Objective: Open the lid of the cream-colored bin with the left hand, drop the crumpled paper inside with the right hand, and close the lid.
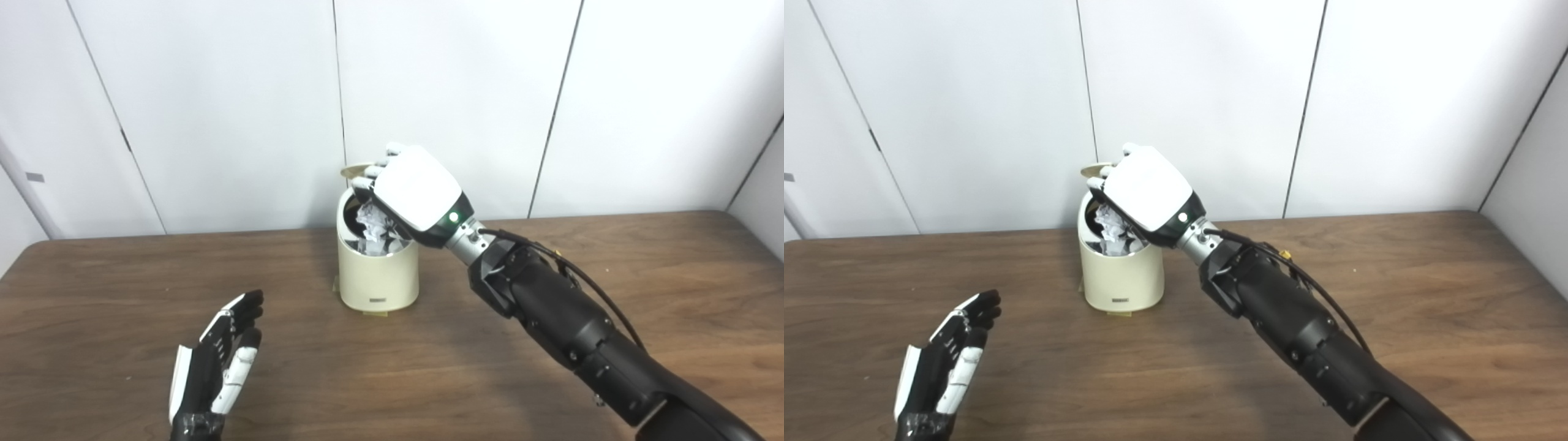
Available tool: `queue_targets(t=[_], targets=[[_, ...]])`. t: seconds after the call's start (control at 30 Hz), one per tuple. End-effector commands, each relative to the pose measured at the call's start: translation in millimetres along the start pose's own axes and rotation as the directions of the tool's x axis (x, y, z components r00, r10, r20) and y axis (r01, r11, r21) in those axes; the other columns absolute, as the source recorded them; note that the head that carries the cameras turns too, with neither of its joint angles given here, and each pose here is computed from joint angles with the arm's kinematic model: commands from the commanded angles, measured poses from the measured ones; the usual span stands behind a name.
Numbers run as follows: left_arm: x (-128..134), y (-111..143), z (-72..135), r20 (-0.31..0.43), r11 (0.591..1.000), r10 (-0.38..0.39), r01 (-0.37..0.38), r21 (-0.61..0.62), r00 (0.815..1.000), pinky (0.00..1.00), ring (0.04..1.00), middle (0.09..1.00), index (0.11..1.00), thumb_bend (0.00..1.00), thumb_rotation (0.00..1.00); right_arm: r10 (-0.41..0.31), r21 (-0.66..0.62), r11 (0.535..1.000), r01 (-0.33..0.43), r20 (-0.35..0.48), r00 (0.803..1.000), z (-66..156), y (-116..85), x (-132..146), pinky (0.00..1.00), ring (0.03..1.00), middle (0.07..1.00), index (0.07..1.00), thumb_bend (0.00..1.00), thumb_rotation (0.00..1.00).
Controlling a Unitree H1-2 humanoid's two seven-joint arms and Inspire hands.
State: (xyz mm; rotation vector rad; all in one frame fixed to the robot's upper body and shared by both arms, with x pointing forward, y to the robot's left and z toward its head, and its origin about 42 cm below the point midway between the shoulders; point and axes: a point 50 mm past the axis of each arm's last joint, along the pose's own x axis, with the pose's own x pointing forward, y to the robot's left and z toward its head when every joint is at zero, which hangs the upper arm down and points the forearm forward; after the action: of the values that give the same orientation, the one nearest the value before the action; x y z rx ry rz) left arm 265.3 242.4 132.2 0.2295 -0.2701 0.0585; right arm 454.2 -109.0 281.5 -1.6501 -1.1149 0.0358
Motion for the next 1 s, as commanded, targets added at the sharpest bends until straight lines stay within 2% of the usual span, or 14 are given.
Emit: queue_targets(t=[0.0,0.47,0.97], targets=[[0.1,-5.4,4.7,0.041,1.000,0.004,-0.004,-0.016,0.999,0.82,0.807,0.828,0.844,0.70,0.83,-0.077,-0.032,0.996,0.077,0.012,0.997,-12.2,-20.2,19.2,0.53,0.431,0.464,0.491,0.53,0.00],[0.6,-5.5,4.9,0.038,1.000,0.006,-0.005,-0.009,0.999,0.83,0.816,0.826,0.843,0.70,0.82,-0.010,-0.053,0.999,0.010,0.006,1.000,-11.3,-22.1,15.8,0.55,0.502,0.503,0.461,0.53,0.00],[0.0,-4.9,4.8,0.037,1.000,0.006,-0.006,-0.012,0.999,0.83,0.818,0.829,0.841,0.72,0.83,0.029,-0.065,0.998,-0.028,0.000,1.000,-8.6,-22.1,14.1,0.55,0.595,0.496,0.489,0.53,0.00]])
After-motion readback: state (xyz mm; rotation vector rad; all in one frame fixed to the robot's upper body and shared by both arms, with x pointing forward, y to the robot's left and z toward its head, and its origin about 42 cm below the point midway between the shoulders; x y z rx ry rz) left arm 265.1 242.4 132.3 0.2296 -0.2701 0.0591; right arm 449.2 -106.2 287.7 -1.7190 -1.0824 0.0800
